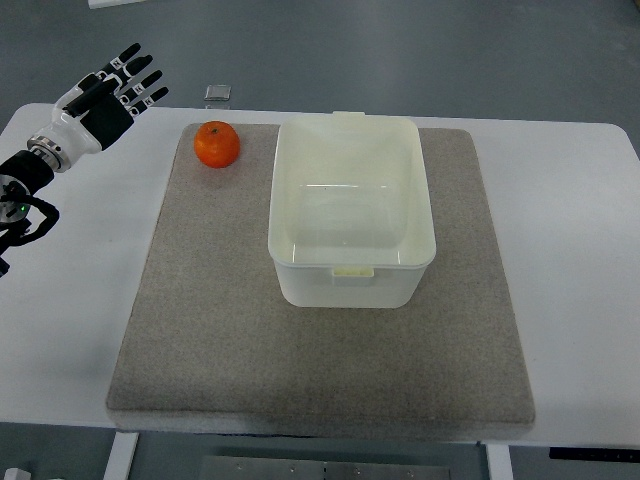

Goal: Put orange in box with left hand
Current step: 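Move the left hand toward the orange beside the box, then close the left hand's fingers around the orange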

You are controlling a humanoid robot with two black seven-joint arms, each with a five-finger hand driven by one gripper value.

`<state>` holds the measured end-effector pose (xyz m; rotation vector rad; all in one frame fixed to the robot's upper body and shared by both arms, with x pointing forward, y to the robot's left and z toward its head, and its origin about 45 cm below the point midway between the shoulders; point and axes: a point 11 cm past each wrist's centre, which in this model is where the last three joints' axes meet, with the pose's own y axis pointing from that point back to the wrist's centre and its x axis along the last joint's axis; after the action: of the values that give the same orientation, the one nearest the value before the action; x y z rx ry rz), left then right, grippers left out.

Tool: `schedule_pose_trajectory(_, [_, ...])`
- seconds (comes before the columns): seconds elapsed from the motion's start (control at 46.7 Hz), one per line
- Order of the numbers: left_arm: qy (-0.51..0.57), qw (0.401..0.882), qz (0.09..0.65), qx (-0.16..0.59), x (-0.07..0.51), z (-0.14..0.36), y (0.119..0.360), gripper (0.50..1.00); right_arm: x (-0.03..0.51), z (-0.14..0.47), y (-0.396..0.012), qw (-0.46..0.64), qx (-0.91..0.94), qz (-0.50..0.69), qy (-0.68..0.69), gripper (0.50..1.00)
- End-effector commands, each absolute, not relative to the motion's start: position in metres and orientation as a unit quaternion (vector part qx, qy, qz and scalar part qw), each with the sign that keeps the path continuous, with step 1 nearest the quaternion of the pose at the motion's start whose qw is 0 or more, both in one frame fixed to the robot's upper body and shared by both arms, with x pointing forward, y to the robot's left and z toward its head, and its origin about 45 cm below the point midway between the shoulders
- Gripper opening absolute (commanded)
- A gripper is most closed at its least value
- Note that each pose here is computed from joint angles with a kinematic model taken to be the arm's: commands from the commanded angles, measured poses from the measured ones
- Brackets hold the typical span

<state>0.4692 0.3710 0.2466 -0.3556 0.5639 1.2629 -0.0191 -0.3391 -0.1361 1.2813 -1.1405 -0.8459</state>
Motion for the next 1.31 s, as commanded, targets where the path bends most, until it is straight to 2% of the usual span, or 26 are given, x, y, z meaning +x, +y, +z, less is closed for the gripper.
schedule_pose_trajectory(0.0, [0.259,0.756,0.579,-0.164,0.469,0.247,0.37,0.994,-0.019,-0.136,-0.339,0.577,0.547,-0.361,-0.487,0.932])
schedule_pose_trajectory(0.385, [0.254,0.759,0.58,-0.155,0.471,0.247,0.369,0.992,-0.019,-0.136,-0.339,0.577,0.547,-0.361,-0.487,0.932])
schedule_pose_trajectory(0.621, [0.239,0.756,0.594,-0.137,0.471,0.245,0.379,0.992,-0.019,-0.136,-0.339,0.577,0.547,-0.361,-0.487,0.932])
schedule_pose_trajectory(0.749, [0.183,0.786,0.587,-0.059,0.472,0.246,0.374,0.994,-0.019,-0.136,-0.339,0.577,0.547,-0.361,-0.487,0.932])
schedule_pose_trajectory(0.942, [0.038,0.829,0.548,0.099,0.48,0.26,0.361,0.992,-0.019,-0.136,-0.339,0.577,0.547,-0.361,-0.487,0.932])
schedule_pose_trajectory(1.284, [-0.134,0.827,0.475,0.269,0.491,0.282,0.351,0.992,-0.019,-0.136,-0.339,0.577,0.547,-0.361,-0.487,0.932])
